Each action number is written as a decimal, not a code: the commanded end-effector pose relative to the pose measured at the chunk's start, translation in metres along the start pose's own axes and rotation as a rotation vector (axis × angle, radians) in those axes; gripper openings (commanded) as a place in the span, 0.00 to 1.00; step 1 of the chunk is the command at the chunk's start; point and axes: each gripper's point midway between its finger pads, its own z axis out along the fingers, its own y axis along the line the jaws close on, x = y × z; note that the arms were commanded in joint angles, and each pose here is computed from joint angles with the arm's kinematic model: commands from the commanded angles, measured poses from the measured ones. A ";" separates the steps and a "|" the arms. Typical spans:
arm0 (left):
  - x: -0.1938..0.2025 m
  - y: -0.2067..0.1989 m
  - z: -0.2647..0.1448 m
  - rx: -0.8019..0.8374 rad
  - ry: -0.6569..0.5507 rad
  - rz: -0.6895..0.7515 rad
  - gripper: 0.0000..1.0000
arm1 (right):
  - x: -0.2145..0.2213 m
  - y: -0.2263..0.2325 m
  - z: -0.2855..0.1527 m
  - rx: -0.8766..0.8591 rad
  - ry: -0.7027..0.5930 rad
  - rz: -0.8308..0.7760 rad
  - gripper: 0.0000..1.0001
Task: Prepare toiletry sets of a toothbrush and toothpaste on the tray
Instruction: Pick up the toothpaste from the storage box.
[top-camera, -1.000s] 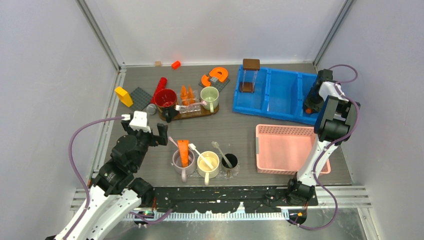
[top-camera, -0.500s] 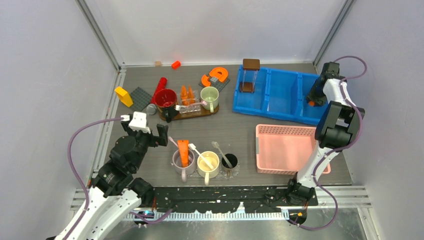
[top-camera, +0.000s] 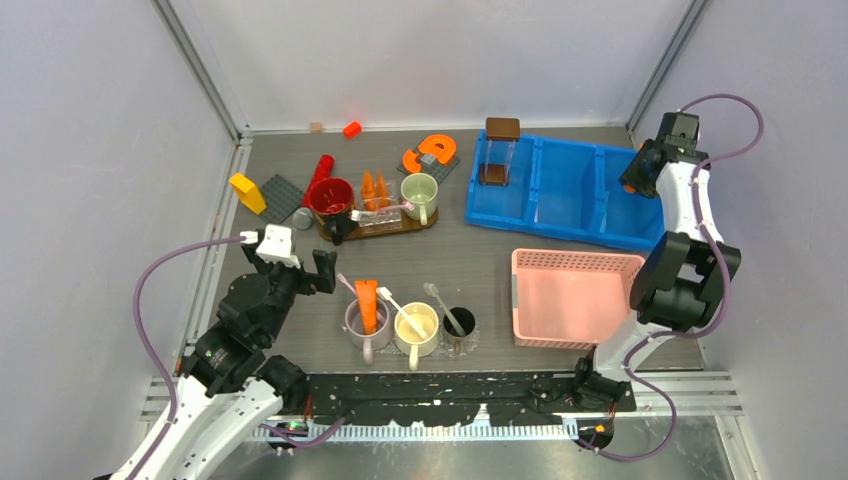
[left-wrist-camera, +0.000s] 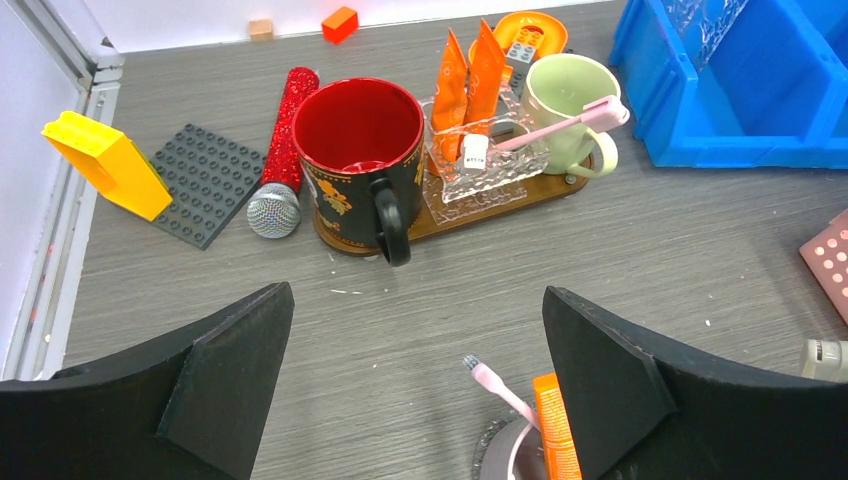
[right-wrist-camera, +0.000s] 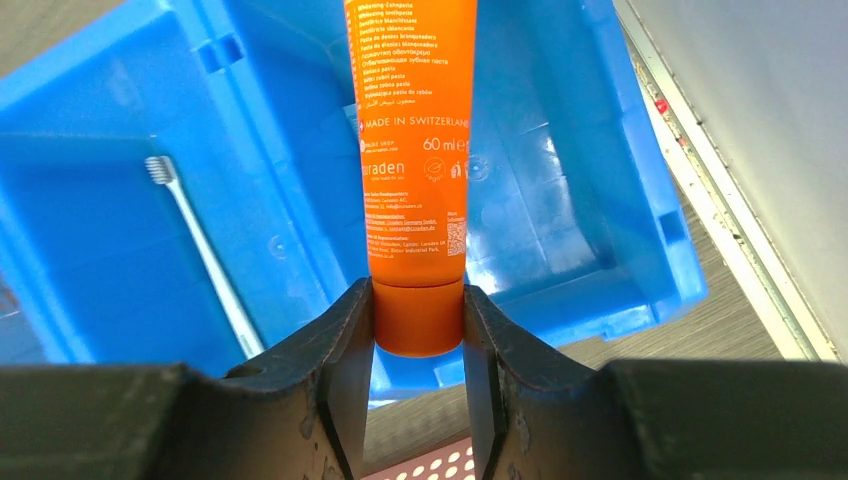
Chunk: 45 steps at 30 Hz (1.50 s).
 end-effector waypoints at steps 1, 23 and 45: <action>-0.013 -0.005 0.002 0.023 -0.036 -0.021 1.00 | -0.032 0.029 -0.049 -0.114 -0.170 0.019 0.01; -0.057 -0.055 0.008 0.223 0.038 -0.130 1.00 | 0.043 0.129 -0.212 -0.547 -0.411 -0.312 0.01; -0.125 -0.151 0.046 0.532 0.146 -0.455 1.00 | 0.147 0.192 -0.303 -1.012 -0.479 -0.583 0.01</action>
